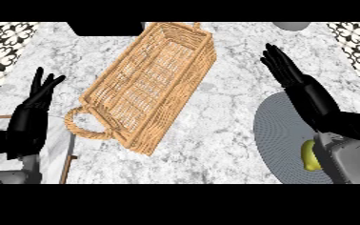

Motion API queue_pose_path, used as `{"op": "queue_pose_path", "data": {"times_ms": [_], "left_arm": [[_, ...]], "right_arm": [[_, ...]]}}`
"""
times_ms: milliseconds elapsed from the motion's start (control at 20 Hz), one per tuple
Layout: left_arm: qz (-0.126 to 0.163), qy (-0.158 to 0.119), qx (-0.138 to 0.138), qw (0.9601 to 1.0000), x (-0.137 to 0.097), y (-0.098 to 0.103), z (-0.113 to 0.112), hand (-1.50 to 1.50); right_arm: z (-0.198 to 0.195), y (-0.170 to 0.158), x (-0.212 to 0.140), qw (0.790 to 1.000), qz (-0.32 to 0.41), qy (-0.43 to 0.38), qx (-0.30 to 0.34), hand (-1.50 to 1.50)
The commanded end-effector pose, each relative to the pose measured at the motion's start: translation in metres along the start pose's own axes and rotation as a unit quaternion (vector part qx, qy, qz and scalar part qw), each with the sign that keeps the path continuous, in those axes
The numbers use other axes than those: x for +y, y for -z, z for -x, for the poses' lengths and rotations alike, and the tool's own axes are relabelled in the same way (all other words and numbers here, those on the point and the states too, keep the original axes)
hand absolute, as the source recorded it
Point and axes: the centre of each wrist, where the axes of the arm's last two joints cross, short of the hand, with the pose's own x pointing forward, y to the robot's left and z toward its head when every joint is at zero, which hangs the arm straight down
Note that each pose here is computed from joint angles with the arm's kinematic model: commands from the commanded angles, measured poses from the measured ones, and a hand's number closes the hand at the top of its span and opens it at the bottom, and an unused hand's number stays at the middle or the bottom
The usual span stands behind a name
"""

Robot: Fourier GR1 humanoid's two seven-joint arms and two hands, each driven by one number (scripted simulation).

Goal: Pick the lemon from the placemat and place it in the basket

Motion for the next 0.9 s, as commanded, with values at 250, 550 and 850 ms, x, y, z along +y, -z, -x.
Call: {"op": "queue_pose_path", "data": {"times_ms": [250, 550, 850], "left_arm": [[0.072, 0.107, -0.057, 0.99, 0.018, 0.032, -0.042, 0.0], [0.125, 0.087, -0.041, 0.9875, -0.007, 0.027, -0.041, 0.0], [0.113, 0.095, -0.033, 0.9885, -0.003, 0.03, -0.039, 0.0]], "right_arm": [[-0.002, -0.028, 0.001, 0.96, 0.178, -0.193, -0.094, 1.5], [0.05, -0.015, 0.118, 0.927, 0.313, -0.137, -0.158, -1.5], [0.06, -0.041, 0.11, 0.838, 0.422, -0.328, -0.11, -1.5]]}}
